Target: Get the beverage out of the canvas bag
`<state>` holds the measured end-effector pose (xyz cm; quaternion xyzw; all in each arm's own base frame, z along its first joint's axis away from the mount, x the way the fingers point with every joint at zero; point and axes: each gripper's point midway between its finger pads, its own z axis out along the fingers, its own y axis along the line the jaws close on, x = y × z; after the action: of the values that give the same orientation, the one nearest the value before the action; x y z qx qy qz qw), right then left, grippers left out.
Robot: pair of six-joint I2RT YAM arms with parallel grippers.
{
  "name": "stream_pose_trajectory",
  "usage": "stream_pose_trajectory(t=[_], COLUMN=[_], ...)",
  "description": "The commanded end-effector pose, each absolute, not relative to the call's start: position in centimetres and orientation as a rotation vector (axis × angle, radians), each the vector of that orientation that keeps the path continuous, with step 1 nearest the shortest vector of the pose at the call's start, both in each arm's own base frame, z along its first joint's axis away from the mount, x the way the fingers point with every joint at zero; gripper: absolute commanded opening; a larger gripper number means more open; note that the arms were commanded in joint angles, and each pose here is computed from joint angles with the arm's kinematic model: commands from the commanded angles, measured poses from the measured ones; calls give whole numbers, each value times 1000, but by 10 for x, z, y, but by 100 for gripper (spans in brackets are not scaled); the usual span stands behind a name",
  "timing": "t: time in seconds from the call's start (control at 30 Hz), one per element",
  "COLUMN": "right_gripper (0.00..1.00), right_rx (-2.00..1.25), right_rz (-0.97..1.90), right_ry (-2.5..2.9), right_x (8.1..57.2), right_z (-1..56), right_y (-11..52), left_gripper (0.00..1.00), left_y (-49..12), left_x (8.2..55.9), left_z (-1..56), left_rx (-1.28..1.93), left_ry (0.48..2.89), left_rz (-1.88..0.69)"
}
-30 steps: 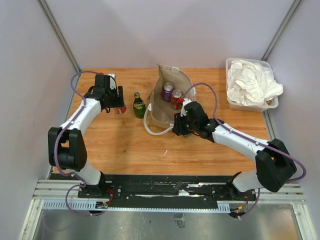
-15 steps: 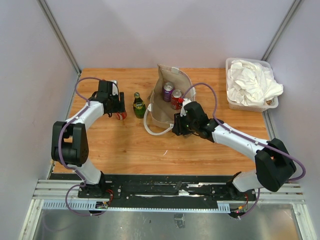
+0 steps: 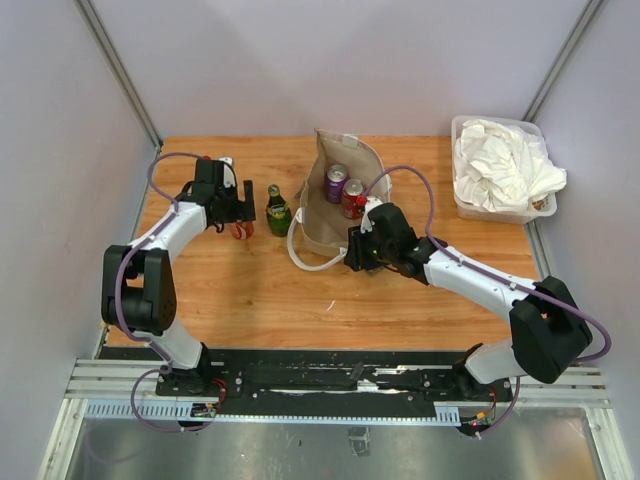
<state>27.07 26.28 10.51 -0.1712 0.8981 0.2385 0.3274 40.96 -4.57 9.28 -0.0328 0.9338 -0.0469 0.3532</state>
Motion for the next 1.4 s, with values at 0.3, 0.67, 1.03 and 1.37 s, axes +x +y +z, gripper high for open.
stream_pose_trajectory(t=[0.3, 0.67, 1.03, 1.37], right_gripper=[38, 38, 39, 39], right_rx=[-490, -471, -494, -499], right_rz=[553, 568, 558, 547], right_ry=[2562, 2548, 2510, 2526], right_x=[234, 234, 234, 233], right_z=[63, 68, 86, 85], right_y=[244, 245, 241, 241], left_gripper=[96, 87, 90, 92], left_y=[-88, -262, -336, -348], left_x=[418, 382, 418, 451], left_z=[291, 377, 272, 201], left_rx=[38, 421, 640, 635], left_ry=[1982, 1810, 2034, 2184], left_rz=[-281, -652, -529, -428])
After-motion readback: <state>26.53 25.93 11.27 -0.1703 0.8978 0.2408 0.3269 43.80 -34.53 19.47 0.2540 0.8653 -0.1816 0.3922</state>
